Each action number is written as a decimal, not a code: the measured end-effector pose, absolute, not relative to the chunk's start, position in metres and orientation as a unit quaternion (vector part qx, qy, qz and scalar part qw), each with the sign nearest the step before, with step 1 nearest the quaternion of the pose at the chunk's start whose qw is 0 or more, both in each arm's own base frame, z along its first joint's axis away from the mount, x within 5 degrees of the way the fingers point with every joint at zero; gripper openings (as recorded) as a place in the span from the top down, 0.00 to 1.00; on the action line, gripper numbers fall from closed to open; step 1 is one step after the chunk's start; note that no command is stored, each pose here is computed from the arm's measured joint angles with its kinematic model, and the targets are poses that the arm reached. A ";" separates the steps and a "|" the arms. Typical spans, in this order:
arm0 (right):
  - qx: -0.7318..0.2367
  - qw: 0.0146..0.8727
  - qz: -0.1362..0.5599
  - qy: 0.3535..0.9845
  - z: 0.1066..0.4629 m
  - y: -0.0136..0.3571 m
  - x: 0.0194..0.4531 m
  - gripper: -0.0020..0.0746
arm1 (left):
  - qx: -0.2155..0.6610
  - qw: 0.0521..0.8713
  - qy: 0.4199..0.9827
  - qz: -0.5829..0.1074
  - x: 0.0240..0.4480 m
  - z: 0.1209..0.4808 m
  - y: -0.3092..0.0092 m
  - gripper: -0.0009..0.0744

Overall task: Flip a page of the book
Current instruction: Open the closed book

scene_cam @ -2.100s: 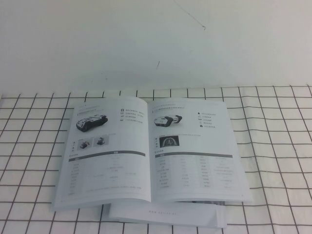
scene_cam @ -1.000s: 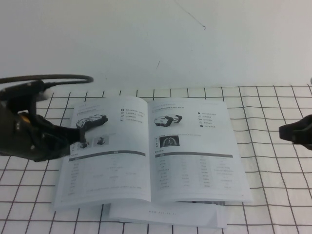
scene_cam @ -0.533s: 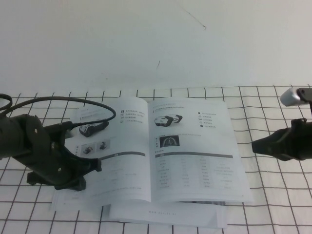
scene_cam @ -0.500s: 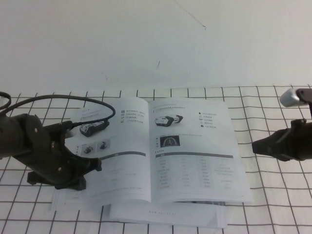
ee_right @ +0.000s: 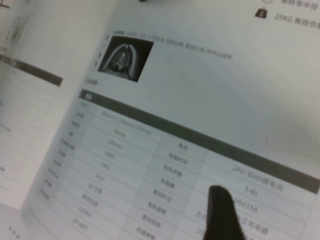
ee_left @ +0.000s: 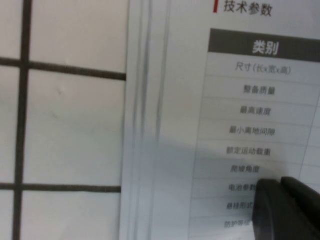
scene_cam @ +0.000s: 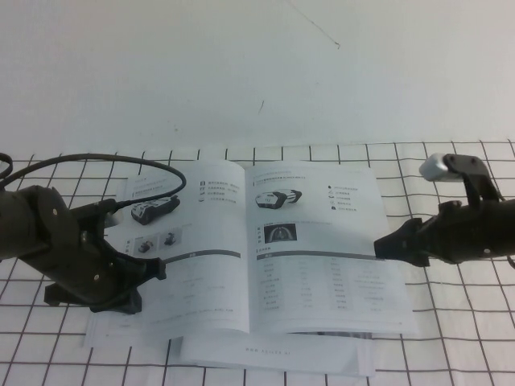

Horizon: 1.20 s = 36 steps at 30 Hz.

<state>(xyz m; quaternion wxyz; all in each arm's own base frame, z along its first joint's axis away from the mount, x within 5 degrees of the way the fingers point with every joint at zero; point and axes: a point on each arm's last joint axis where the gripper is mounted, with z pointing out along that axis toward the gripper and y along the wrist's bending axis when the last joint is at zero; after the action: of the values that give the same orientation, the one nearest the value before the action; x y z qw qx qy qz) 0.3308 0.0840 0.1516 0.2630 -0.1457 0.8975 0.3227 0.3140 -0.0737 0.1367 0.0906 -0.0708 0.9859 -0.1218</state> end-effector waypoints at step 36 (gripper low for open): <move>-0.145 0.254 0.291 0.911 0.119 0.089 0.346 0.43 | -0.065 0.091 0.986 -0.122 0.315 0.138 -0.073 0.99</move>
<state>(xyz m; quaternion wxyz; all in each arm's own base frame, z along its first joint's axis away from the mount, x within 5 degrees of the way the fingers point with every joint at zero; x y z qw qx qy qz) 0.3461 0.0893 0.1192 0.2537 -0.1446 0.9110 0.2911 0.3150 -0.0735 0.1378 0.0913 -0.0646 0.9862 -0.1220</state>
